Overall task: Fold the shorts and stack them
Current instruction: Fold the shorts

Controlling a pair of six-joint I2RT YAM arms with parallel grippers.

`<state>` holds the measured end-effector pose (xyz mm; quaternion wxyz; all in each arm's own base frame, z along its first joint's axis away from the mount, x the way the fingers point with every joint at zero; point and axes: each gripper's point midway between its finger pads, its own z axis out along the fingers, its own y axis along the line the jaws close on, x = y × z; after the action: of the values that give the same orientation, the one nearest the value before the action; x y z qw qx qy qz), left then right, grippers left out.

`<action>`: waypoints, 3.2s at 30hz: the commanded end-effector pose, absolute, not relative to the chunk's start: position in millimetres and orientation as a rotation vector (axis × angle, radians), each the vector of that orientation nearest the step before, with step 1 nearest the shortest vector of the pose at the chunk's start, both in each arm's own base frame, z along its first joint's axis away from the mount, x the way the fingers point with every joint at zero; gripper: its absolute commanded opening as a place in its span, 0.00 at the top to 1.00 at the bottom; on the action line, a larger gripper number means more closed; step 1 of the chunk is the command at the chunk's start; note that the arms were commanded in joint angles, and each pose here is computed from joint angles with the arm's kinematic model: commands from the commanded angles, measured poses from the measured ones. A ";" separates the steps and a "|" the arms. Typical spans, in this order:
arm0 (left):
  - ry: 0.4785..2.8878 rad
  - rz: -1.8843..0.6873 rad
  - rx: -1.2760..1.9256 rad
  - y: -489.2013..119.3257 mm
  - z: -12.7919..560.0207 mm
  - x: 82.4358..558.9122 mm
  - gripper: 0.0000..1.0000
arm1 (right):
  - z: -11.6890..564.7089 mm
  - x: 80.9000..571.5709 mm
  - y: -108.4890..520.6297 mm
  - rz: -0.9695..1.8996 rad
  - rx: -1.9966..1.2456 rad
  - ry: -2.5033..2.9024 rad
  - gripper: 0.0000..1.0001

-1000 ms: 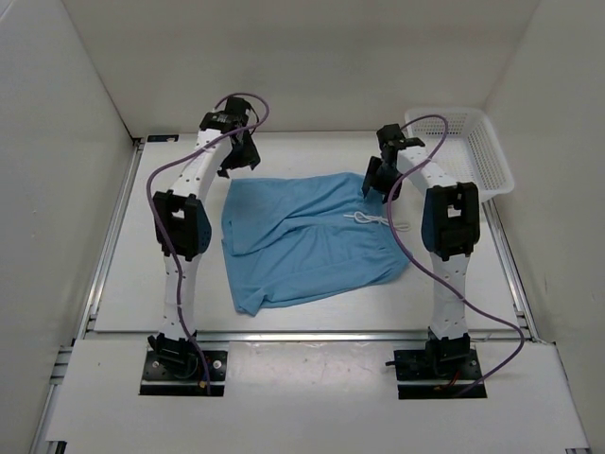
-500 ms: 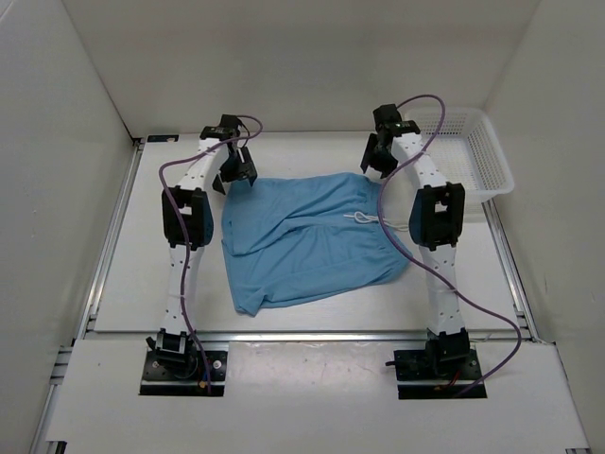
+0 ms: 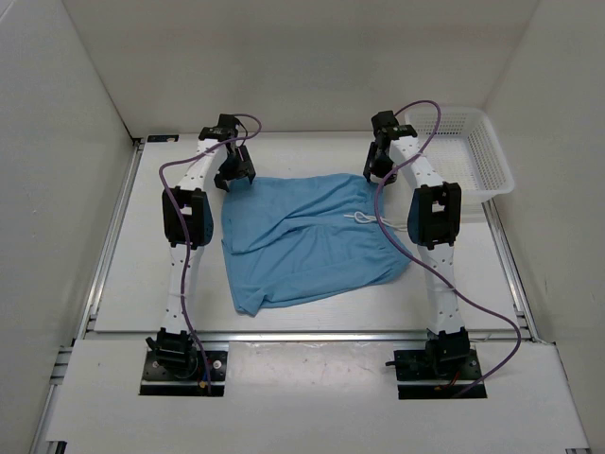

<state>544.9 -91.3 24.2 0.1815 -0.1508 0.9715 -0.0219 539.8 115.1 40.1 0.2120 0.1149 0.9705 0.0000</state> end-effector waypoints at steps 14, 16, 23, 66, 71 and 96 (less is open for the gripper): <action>2.641 -0.385 -0.533 -105.4 28.1 583.5 0.90 | 52.6 531.1 109.1 0.056 0.275 2.722 0.38; 2.566 -0.399 -0.563 -90.4 52.7 595.4 0.90 | 49.2 529.7 103.4 0.046 0.276 2.733 0.38; 2.382 -0.459 -0.639 -64.4 120.2 618.3 0.90 | 38.6 528.2 115.1 0.134 0.260 2.754 0.53; 2.203 -0.557 -0.426 -82.0 326.3 458.8 0.90 | 195.8 505.1 98.3 0.141 0.348 2.408 0.99; 2.412 -0.547 -0.415 -117.0 255.1 365.2 0.90 | 182.6 464.7 89.6 0.064 0.349 2.453 0.99; 2.916 -0.311 -0.493 -141.0 78.8 214.5 0.05 | 106.7 278.0 42.7 -0.168 0.374 2.679 0.82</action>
<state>212.0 -139.4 92.2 0.0896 -0.1741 0.9731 -0.1214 299.5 46.1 115.2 0.2465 0.1523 0.9560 -0.0453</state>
